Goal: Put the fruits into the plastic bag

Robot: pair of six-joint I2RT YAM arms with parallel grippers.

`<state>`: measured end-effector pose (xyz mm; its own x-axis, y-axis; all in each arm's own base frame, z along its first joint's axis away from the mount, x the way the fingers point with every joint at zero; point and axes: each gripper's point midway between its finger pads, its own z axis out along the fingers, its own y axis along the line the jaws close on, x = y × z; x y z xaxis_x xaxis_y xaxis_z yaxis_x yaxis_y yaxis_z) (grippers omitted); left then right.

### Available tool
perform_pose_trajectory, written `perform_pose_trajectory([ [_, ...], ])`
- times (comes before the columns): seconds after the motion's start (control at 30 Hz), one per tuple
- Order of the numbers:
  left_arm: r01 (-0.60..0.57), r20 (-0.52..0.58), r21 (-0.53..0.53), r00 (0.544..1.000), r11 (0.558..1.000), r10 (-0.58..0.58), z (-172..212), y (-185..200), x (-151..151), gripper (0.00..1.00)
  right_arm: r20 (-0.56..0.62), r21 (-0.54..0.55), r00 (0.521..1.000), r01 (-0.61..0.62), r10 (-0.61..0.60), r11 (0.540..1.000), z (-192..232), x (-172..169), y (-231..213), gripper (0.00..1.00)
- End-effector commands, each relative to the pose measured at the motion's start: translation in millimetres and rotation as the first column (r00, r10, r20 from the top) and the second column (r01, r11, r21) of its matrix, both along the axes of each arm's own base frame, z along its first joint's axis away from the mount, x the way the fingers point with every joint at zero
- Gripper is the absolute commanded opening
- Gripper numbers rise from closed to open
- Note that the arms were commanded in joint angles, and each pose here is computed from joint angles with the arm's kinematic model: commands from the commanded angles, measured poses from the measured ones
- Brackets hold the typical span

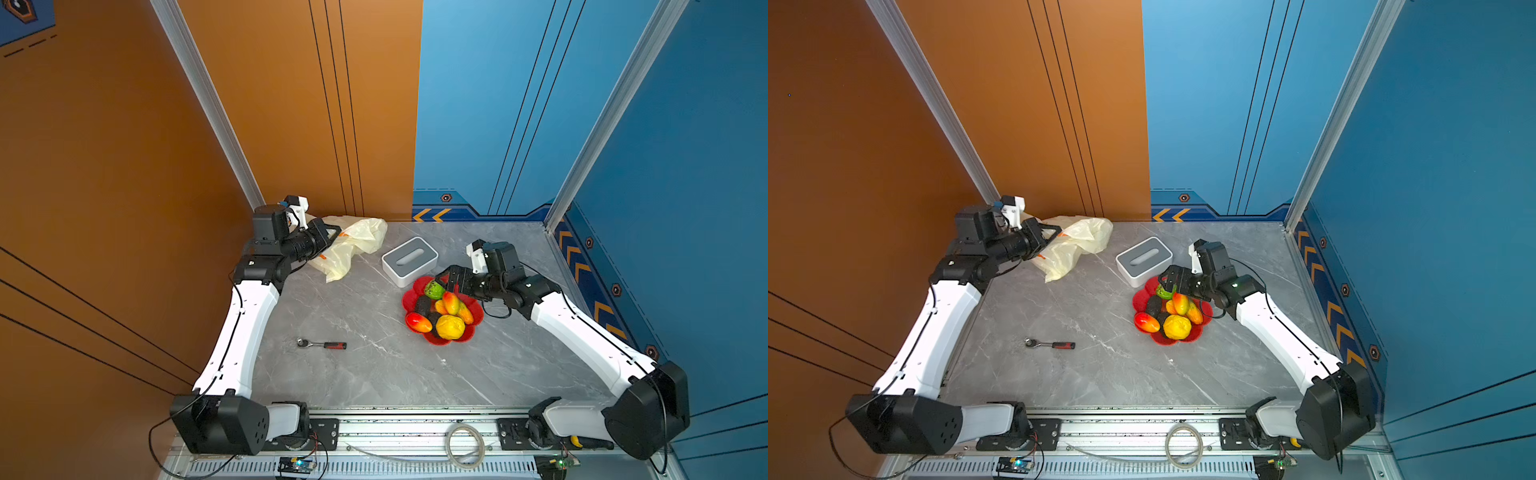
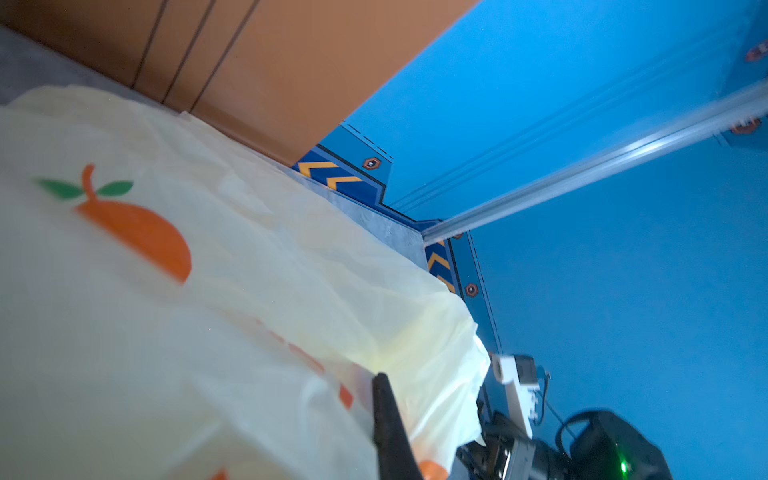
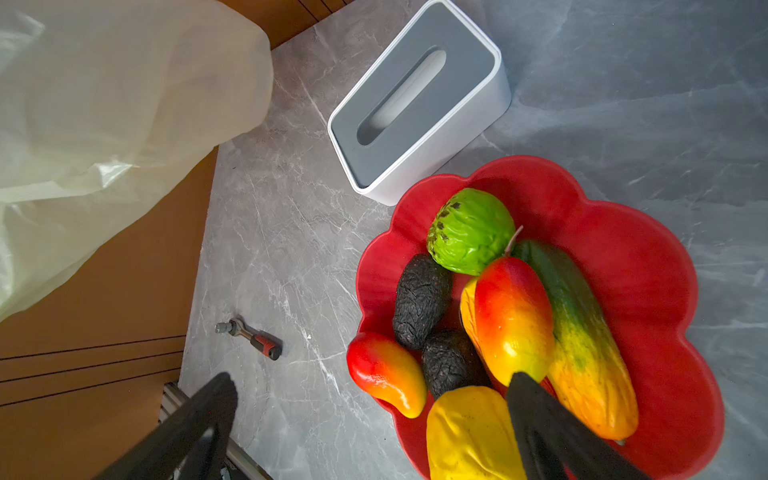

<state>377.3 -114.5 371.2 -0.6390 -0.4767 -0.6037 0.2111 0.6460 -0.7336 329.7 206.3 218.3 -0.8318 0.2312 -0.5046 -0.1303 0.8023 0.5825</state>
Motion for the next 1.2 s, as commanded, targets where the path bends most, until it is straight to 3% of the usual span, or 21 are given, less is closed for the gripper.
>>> perform_pose_trajectory([
  [0.0, 0.210, 0.119, 0.124, 0.967, 0.970, -0.225, 20.7, -36.7, -43.9, 0.00, 0.067, 0.035, 0.997, 0.024, -0.026, 0.999, 30.9, -2.7, -4.4, 1.00],
  [0.17, 0.385, 0.128, 0.209, 0.901, 0.899, -0.415, 15.0, -69.9, -101.4, 0.00, 0.076, 0.054, 0.996, 0.049, -0.054, 0.997, 41.2, -3.1, -18.3, 1.00],
  [0.33, 0.448, 0.060, 0.171, 0.884, 0.877, -0.463, -13.6, -69.9, -155.4, 0.00, 0.066, 0.090, 0.995, 0.074, -0.080, 0.993, 45.9, 2.5, -31.1, 1.00],
  [0.47, 0.419, -0.182, 0.147, 0.902, 0.896, -0.392, -83.9, -53.8, -181.3, 0.00, 0.048, 0.099, 0.994, 0.089, -0.094, 0.991, 40.5, 9.5, -34.9, 1.00],
  [0.53, 0.439, -0.340, 0.125, 0.861, 0.890, -0.377, -134.4, -51.0, -196.7, 0.00, 0.033, 0.112, 0.995, 0.088, -0.092, 0.990, 36.1, 13.1, -31.3, 1.00],
  [0.63, 0.412, -0.528, 0.184, 0.807, 0.892, -0.264, -195.5, -34.5, -212.6, 0.00, -0.005, 0.143, 0.997, 0.083, -0.083, 0.986, 25.3, 19.2, -22.2, 1.00],
  [0.73, 0.360, -0.635, 0.265, 0.763, 0.895, -0.119, -230.1, -13.3, -217.8, 0.00, -0.035, 0.141, 0.998, 0.065, -0.061, 0.988, 15.2, 23.8, -10.5, 1.00],
  [0.83, 0.342, -0.673, 0.313, 0.739, 0.886, -0.047, -239.5, -4.1, -214.6, 0.00, -0.070, 0.109, 0.997, 0.044, -0.037, 0.993, 3.4, 26.9, -0.4, 1.00],
  [0.9, 0.341, -0.685, 0.330, 0.728, 0.880, -0.026, -242.2, -1.7, -212.3, 0.19, -0.093, 0.066, 0.995, 0.035, -0.029, 0.997, -4.0, 28.4, 3.3, 1.00],
  [0.93, 0.341, -0.689, 0.333, 0.724, 0.879, -0.020, -242.4, -1.4, -211.1, 0.35, -0.101, 0.035, 0.994, 0.032, -0.029, 0.999, -7.2, 29.4, 3.7, 1.00],
  [1.07, 0.345, -0.691, 0.339, 0.722, 0.875, -0.017, -238.8, -0.6, -211.3, 0.65, -0.106, -0.056, 0.994, 0.018, -0.024, 0.998, -14.5, 34.8, 6.8, 1.00],
  [1.17, 0.339, -0.678, 0.334, 0.735, 0.880, -0.026, -225.3, 0.0, -213.7, 0.80, -0.118, -0.136, 0.993, -0.031, 0.014, 0.990, -18.9, 38.8, 14.4, 1.00],
])
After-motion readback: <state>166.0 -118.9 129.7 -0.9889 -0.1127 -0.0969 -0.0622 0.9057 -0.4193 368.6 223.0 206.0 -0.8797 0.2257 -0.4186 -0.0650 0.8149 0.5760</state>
